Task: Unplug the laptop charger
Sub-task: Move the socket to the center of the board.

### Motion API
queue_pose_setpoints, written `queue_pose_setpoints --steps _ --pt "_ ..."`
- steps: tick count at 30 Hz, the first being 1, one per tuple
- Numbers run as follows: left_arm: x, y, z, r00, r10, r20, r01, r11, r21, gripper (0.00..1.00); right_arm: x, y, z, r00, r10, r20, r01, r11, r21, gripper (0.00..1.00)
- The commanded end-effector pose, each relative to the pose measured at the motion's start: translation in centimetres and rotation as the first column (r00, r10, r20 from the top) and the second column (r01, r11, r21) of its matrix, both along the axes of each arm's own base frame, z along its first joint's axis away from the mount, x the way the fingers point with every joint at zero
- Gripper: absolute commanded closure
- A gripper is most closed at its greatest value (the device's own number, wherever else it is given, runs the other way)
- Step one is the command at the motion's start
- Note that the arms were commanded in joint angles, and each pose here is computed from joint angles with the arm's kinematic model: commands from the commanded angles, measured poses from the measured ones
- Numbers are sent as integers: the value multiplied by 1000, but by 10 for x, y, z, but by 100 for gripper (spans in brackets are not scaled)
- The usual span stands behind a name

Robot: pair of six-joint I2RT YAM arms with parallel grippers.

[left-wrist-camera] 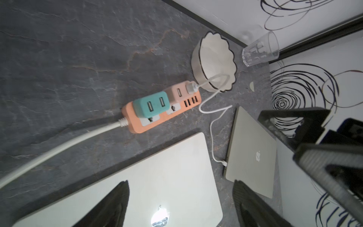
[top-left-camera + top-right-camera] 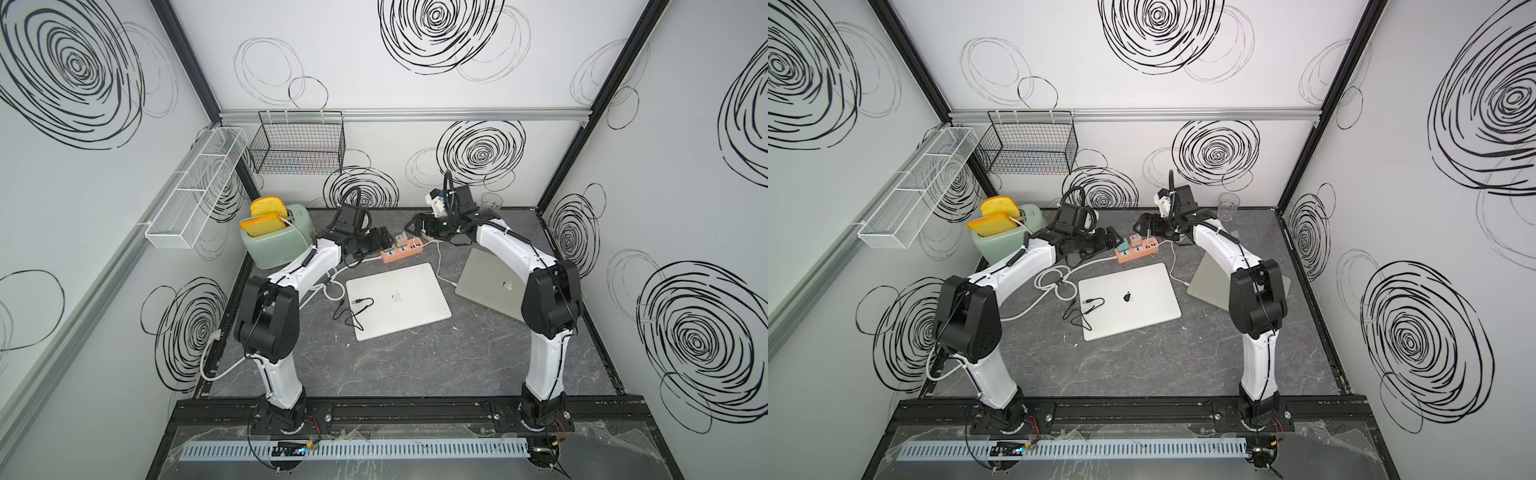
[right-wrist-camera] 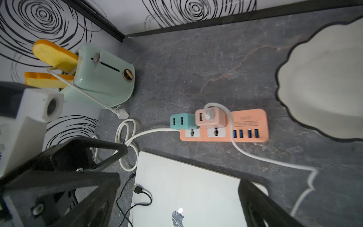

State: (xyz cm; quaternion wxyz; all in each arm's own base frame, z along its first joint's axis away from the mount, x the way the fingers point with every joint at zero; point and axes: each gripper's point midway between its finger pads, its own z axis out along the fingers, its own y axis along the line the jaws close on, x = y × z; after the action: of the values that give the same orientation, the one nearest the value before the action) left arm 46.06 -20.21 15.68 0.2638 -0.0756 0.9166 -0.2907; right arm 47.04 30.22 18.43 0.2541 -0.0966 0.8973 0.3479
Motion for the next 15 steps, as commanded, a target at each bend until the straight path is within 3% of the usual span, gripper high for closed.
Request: queue_pose_setpoints --steps 1,8,15 --pt "16 0 -12 999 -26 31 25 998 55 14 4 19 -21 1000 24 -15 -24 1000 -18 0" --pt "34 -5 -32 1000 -3 21 2 999 53 18 20 21 -51 999 1 -38 -3 998 -63 0" --pt "60 -21 -41 997 -11 70 7 998 63 19 24 12 -56 999 -21 -50 17 996 -92 0"
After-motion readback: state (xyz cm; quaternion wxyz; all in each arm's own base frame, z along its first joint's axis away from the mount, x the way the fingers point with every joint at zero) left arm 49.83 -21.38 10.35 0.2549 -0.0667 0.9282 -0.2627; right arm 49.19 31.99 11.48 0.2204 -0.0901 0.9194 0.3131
